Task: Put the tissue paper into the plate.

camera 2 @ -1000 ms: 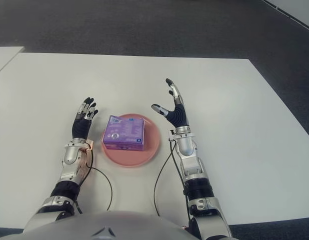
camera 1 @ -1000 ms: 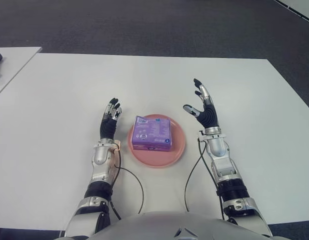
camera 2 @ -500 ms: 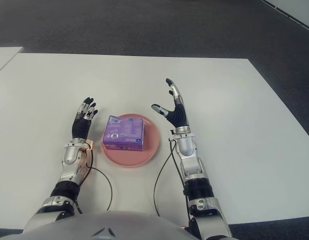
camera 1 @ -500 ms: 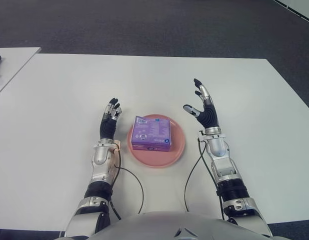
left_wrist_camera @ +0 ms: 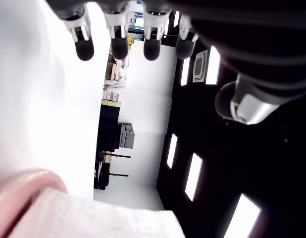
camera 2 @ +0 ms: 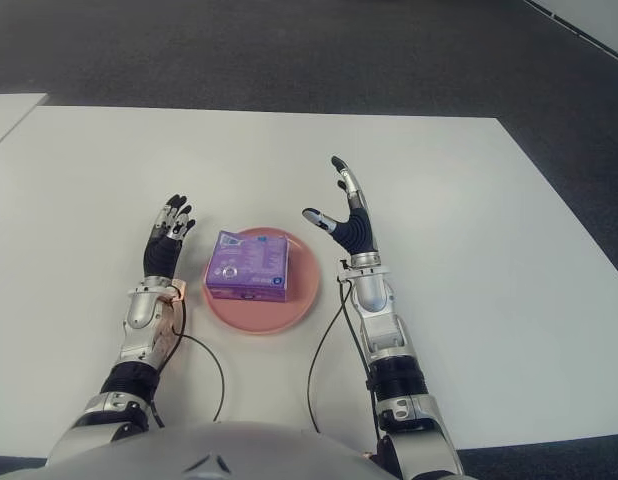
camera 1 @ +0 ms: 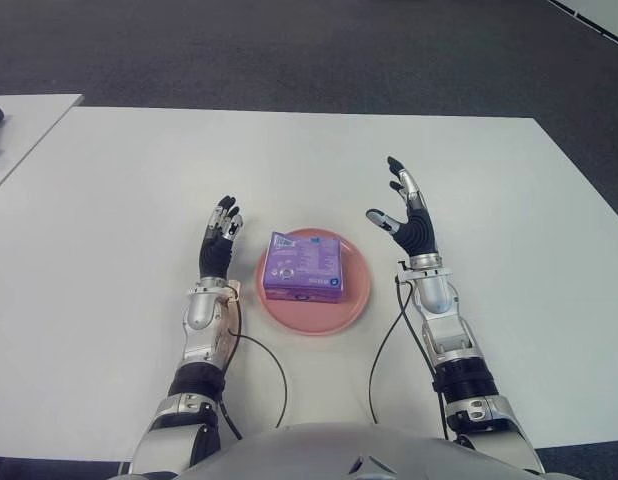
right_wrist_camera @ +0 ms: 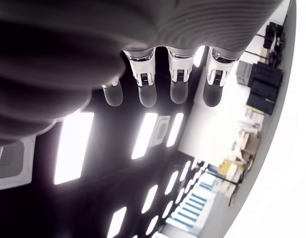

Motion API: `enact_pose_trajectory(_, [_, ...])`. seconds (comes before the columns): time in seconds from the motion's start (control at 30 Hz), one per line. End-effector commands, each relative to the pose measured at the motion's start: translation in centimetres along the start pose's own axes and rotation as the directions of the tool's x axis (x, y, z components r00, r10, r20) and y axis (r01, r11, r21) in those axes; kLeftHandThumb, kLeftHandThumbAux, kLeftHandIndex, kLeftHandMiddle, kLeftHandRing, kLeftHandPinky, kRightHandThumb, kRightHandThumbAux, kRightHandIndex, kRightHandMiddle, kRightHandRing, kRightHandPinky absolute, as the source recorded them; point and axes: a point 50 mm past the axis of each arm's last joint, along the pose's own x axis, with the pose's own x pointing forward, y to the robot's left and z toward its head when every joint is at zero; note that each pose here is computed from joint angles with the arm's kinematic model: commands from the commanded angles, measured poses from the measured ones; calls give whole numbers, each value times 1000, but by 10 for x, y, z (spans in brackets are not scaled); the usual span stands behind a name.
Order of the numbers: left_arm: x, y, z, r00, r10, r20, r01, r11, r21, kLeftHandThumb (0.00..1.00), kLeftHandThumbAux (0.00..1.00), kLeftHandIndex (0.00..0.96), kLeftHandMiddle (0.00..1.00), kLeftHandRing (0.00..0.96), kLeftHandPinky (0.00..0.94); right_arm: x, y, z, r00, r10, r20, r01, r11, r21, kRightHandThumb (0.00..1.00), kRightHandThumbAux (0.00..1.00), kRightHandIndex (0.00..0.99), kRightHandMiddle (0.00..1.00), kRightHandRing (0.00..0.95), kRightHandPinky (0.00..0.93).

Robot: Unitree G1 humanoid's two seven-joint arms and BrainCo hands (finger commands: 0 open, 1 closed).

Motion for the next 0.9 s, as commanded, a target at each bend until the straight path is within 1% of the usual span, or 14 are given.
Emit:
enact_pose_trajectory(0.03, [-1,2,-1,1000,2,-11,-2,1000,2,15,430,0,0,0,0,-4,1,-1,1000,-4,-12,4,1000,4,22,394,0,0,0,0])
enact_pose_trajectory(0.5, [-1,3,2,1000,1,-5,-1,1000,1,15,452,0,0,0,0,-4,3,1,1000,-4,-9,4,1000,5,22,394,0,0,0,0])
enact_pose_trajectory(0.9, [0,5,5,1000,9,14,-10,1000,14,11,439,0,0,0,0,-4,5,2,1000,-3,-7,4,1000,6,22,394,0,0,0,0])
